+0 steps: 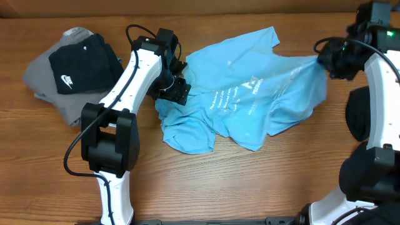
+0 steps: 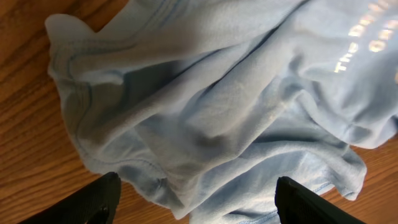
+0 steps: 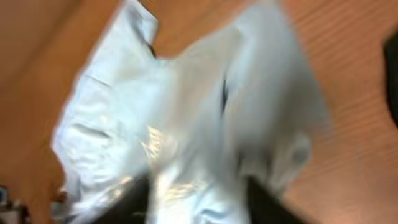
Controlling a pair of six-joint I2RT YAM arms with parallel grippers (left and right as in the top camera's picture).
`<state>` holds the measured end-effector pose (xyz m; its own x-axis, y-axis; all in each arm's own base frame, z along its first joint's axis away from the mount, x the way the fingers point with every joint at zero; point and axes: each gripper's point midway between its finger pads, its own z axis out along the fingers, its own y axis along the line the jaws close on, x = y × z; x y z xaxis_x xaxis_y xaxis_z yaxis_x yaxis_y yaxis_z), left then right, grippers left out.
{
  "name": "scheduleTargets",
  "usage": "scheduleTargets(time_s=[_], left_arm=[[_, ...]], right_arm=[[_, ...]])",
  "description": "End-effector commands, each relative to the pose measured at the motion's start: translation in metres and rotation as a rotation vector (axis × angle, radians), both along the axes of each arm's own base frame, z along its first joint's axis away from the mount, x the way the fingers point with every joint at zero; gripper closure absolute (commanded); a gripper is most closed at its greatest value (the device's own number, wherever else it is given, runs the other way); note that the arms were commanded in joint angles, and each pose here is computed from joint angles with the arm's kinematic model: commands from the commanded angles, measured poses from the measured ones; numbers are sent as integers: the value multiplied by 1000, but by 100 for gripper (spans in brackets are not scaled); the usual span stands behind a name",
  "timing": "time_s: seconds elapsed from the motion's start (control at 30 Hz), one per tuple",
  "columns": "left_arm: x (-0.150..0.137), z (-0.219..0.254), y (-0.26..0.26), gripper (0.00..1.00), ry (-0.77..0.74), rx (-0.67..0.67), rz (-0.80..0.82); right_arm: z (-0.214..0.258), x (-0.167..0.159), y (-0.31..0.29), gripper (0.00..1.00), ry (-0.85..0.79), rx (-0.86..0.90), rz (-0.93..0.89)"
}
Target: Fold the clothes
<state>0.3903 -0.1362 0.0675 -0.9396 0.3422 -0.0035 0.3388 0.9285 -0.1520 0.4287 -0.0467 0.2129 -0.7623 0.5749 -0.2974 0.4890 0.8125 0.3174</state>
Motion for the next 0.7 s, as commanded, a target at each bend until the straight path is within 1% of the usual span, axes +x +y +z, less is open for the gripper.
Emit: scheduleTargets(time_s=[0.0, 0.07, 0.13, 0.27, 0.3, 0.33, 0.4, 0.43, 0.47, 0.53, 0.63, 0.67], left_arm=[[-3, -4, 1, 18, 21, 0, 14], [-4, -4, 1, 18, 25, 1, 14], [-4, -4, 1, 18, 27, 2, 14], [-4, -4, 1, 18, 26, 2, 13], [-4, -4, 1, 18, 25, 2, 13], [-3, -4, 1, 18, 23, 1, 13], [-3, -4, 1, 18, 21, 0, 13], [-3, -4, 1, 18, 21, 0, 13], [-3, -4, 1, 18, 21, 0, 13], [-3, -4, 1, 18, 24, 1, 13], [-5, -4, 2, 18, 32, 4, 14], [-6, -4, 2, 18, 36, 5, 13]], right_arm=[[7, 18, 7, 0, -73, 17, 41], [0, 19, 3, 0, -55, 3, 33], [-10, 9, -1, 0, 3, -8, 18], [-33, -33, 1, 0, 196, 19, 7], [-38, -44, 3, 2, 245, 29, 8], [-44, -55, 6, 6, 295, 39, 10], [-59, -76, 16, 9, 392, 53, 27], [-68, -84, 21, 12, 431, 63, 38], [-78, -93, 29, 13, 470, 80, 52], [-97, -104, 43, 14, 518, 110, 78], [-125, -113, 66, 23, 541, 178, 117], [-135, -115, 75, 28, 538, 208, 132]])
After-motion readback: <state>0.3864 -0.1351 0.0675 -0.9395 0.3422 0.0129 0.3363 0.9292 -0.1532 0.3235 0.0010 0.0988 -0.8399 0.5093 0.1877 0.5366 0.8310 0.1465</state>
